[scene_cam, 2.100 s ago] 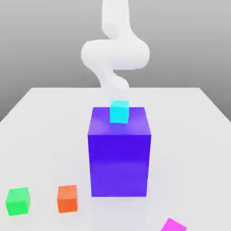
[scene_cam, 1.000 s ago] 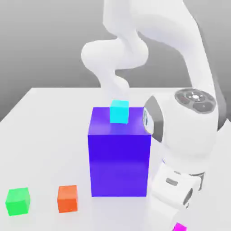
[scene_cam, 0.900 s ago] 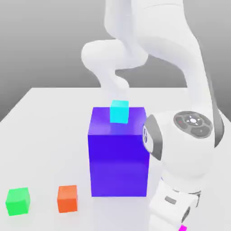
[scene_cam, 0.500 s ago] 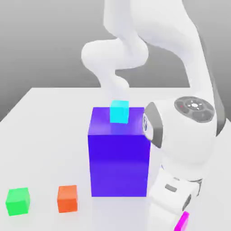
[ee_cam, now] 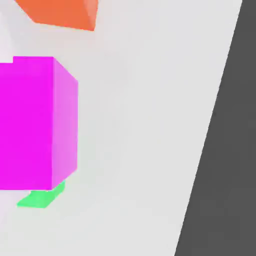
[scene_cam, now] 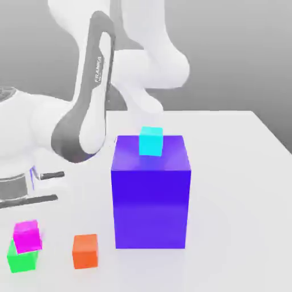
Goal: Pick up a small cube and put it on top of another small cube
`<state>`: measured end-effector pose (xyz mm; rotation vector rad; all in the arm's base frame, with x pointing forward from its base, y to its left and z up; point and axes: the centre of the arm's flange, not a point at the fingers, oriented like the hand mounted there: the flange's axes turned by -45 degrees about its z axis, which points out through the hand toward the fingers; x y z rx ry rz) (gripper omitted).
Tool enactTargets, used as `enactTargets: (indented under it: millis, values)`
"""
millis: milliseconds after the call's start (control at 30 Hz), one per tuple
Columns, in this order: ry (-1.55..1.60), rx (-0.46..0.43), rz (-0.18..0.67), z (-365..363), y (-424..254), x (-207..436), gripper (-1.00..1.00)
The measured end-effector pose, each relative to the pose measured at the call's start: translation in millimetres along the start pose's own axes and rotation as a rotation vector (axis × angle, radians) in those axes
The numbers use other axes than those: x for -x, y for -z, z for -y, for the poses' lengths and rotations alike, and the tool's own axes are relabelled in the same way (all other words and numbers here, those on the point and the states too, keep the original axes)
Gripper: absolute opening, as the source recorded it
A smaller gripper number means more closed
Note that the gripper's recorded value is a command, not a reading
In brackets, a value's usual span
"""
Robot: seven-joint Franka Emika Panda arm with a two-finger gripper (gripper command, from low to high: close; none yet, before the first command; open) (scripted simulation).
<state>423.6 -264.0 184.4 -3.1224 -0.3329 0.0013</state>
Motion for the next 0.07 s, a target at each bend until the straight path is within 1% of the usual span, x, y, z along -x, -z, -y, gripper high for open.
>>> enactTargets:
  millis: [67]
  values:
    - [0.000, 0.000, 0.000, 0.0, 0.0, 0.0, 1.00]
